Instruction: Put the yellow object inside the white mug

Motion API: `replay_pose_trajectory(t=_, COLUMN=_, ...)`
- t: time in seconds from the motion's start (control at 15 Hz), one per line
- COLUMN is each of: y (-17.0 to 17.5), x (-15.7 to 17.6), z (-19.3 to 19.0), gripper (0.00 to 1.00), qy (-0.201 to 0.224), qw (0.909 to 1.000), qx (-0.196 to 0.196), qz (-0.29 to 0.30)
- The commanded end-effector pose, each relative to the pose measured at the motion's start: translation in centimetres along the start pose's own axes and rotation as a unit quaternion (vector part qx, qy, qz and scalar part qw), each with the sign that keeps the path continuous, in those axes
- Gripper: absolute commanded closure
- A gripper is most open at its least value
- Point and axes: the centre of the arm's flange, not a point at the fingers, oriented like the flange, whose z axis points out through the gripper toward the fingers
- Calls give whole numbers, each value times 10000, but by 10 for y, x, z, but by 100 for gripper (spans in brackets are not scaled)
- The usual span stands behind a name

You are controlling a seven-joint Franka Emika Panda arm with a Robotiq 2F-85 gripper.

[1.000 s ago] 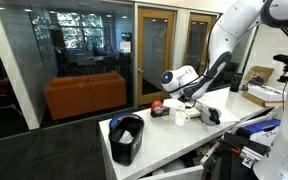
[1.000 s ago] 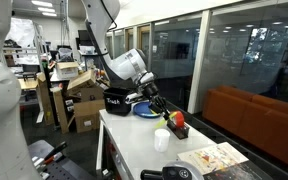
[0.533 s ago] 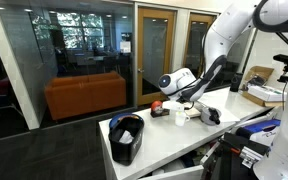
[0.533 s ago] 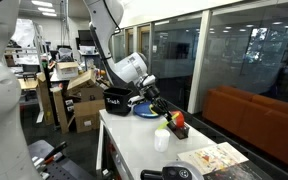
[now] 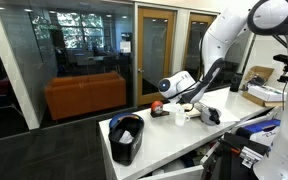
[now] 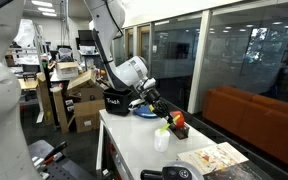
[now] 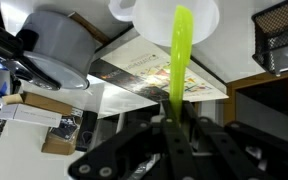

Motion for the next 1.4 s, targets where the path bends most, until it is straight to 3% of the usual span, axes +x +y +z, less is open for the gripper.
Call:
replay_pose_trajectory(t=0.0, y=-2, x=-5, z=9, gripper=97, qy=209, qw=9998, qx=-29, qz=67)
replay_pose_trajectory(t=0.47, y=1, x=-11, z=16, gripper=97, qy=166, qw=9998, qx=-91, qz=-2)
replay_pose_trajectory(t=0.53, y=0, x=-10, z=16, gripper=62, qy=164, qw=9998, qx=-95, qz=2)
replay_pose_trajectory(t=0.67, y=0, x=-7, z=17, gripper=56, qy=163, qw=9998, qx=-99, qz=21)
replay_pose_trajectory(t=0.93, y=-2, x=-2, z=18, gripper=27, qy=173, qw=9998, qx=-95, qz=57)
replay_pose_trajectory(t=1.07, y=-2, x=1, z=16, gripper=21, qy=141, qw=9999, qx=-81, qz=54)
replay_pose_trajectory(t=1.2, y=-2, x=7, z=9, gripper=17, qy=-48, qw=10000, qx=-46, qz=6)
replay_pose_trajectory(t=1.27, y=-1, x=12, z=3, gripper=4, qy=-239, qw=9997, qx=1, qz=-47)
replay_pose_trajectory(t=1.33, y=-1, x=17, z=-2, gripper=4, qy=-427, qw=9990, qx=68, qz=-109)
